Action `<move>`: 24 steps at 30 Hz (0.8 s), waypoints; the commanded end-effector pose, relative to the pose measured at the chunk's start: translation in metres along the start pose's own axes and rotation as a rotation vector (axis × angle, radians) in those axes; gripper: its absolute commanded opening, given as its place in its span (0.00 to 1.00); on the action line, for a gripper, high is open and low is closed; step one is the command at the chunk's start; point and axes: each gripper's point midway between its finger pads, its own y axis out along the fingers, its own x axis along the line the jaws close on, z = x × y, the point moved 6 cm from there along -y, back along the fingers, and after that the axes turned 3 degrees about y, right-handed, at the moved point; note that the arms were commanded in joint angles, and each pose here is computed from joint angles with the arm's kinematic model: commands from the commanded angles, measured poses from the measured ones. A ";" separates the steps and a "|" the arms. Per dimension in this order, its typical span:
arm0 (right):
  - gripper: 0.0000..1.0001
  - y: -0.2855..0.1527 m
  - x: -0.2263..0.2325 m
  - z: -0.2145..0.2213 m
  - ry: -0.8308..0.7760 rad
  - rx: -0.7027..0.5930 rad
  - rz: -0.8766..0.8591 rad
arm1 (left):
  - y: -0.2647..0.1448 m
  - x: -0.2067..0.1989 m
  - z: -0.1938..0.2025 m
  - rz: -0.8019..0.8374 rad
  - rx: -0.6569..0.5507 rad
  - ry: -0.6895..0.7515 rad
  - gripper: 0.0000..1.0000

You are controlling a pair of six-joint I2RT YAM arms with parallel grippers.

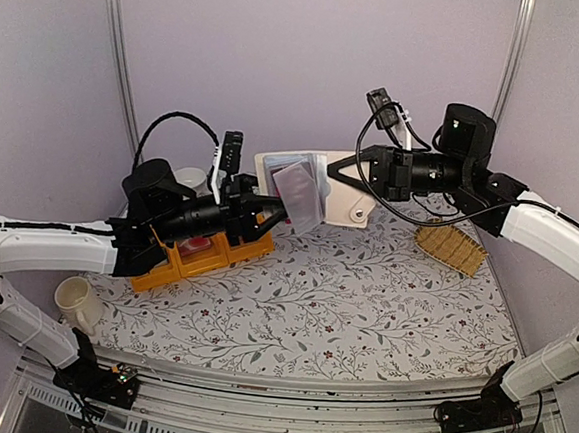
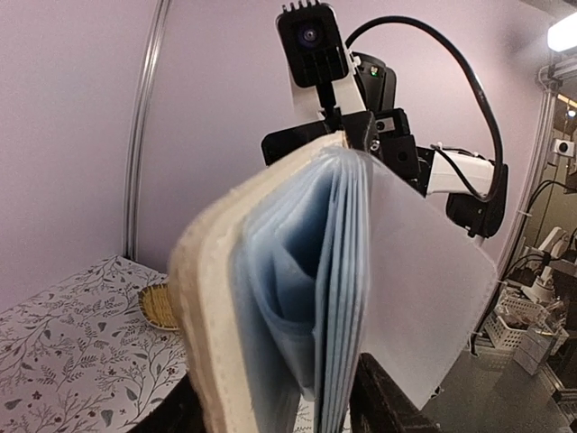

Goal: Take the credit cards out of the card holder
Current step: Pass from the right arm to the left, then adjust the card slot at the card holder.

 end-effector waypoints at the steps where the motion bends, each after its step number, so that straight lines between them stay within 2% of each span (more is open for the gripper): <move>1: 0.01 0.013 -0.004 0.007 0.004 0.022 -0.043 | 0.008 -0.007 0.003 0.061 0.003 -0.014 0.48; 2: 0.01 0.015 -0.006 0.010 0.009 0.031 -0.047 | 0.008 -0.008 0.003 0.071 0.003 -0.017 0.41; 3: 0.01 0.016 -0.008 0.012 0.013 0.037 -0.047 | 0.008 -0.008 0.004 0.076 0.005 -0.021 0.30; 5: 0.01 0.017 -0.011 0.016 0.011 0.047 -0.051 | 0.007 -0.009 0.004 0.079 0.006 -0.022 0.03; 6: 0.02 0.017 -0.013 0.018 0.008 0.052 -0.052 | 0.006 -0.009 0.004 0.074 0.009 -0.023 0.00; 9: 0.05 0.017 -0.024 0.027 0.005 0.066 -0.044 | 0.003 -0.006 0.004 0.012 0.027 -0.009 0.00; 10: 0.14 0.016 -0.031 0.029 0.017 0.067 -0.026 | 0.003 0.000 0.002 -0.055 0.041 -0.004 0.00; 12: 0.42 0.008 -0.051 0.033 0.064 0.057 0.051 | 0.001 0.020 0.003 -0.268 0.122 0.014 0.00; 14: 0.60 -0.006 -0.074 0.035 0.109 0.032 0.196 | -0.006 0.043 0.008 -0.526 0.246 0.058 0.00; 15: 0.65 -0.016 -0.089 0.033 0.114 0.006 0.314 | -0.013 0.053 0.016 -0.640 0.349 0.090 0.00; 18: 0.71 -0.041 -0.113 0.028 0.124 -0.039 0.602 | -0.025 0.066 0.019 -0.836 0.480 0.190 0.00; 21: 0.71 -0.060 -0.124 0.025 0.109 -0.052 0.821 | -0.033 0.071 0.020 -0.912 0.536 0.223 0.00; 24: 0.68 -0.062 -0.113 0.022 0.073 -0.068 0.798 | -0.030 0.072 0.024 -0.925 0.597 0.245 0.00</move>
